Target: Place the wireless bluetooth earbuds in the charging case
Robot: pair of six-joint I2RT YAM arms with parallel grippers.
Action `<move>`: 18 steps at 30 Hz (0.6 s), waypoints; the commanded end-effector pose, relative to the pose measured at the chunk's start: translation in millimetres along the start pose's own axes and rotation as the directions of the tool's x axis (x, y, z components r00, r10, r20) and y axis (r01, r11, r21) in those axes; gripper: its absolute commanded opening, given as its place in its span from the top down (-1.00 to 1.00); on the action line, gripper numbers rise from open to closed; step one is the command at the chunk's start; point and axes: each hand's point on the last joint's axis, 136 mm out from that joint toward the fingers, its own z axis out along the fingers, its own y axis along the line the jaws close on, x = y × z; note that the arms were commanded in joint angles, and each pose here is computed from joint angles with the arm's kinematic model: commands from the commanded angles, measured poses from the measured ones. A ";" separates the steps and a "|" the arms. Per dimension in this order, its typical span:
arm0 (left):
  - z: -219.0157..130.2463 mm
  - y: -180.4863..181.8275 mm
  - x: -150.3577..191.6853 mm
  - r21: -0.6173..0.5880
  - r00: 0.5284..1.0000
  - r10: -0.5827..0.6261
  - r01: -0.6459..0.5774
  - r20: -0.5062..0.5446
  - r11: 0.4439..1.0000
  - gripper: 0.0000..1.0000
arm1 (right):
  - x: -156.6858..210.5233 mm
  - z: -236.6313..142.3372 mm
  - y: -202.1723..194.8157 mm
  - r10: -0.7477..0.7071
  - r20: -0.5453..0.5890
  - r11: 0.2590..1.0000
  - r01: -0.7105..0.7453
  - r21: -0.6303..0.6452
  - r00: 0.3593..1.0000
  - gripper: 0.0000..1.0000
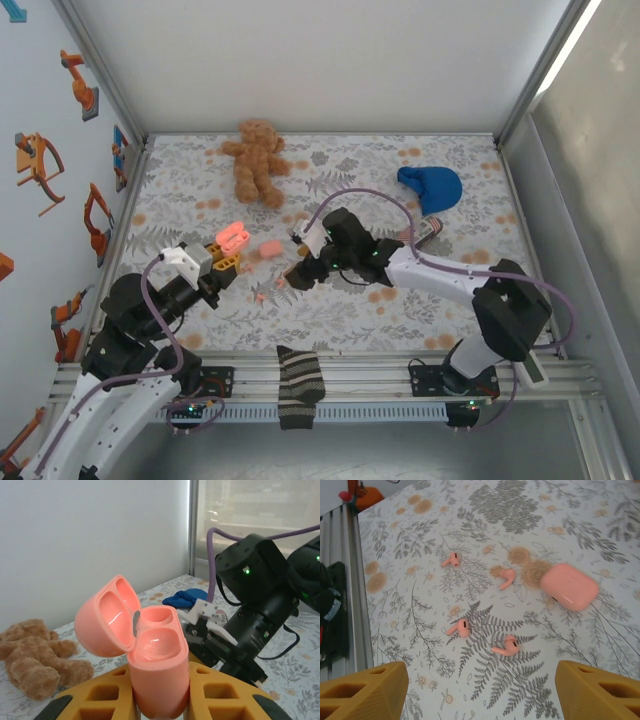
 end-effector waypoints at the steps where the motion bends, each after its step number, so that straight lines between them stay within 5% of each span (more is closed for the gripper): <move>1: -8.2 3.7 -9.4 -0.029 1.000 -0.008 0.009 0.008 1.000 0.61 | -20.6 18.6 14.6 -0.285 0.097 0.955 0.291 -0.058 0.954 -0.54; 18: -21.1 0.8 -23.1 -0.028 0.998 0.037 -0.036 0.048 0.999 0.59 | 28.4 103.1 23.8 -0.524 -0.106 0.838 0.488 -0.244 0.845 -0.39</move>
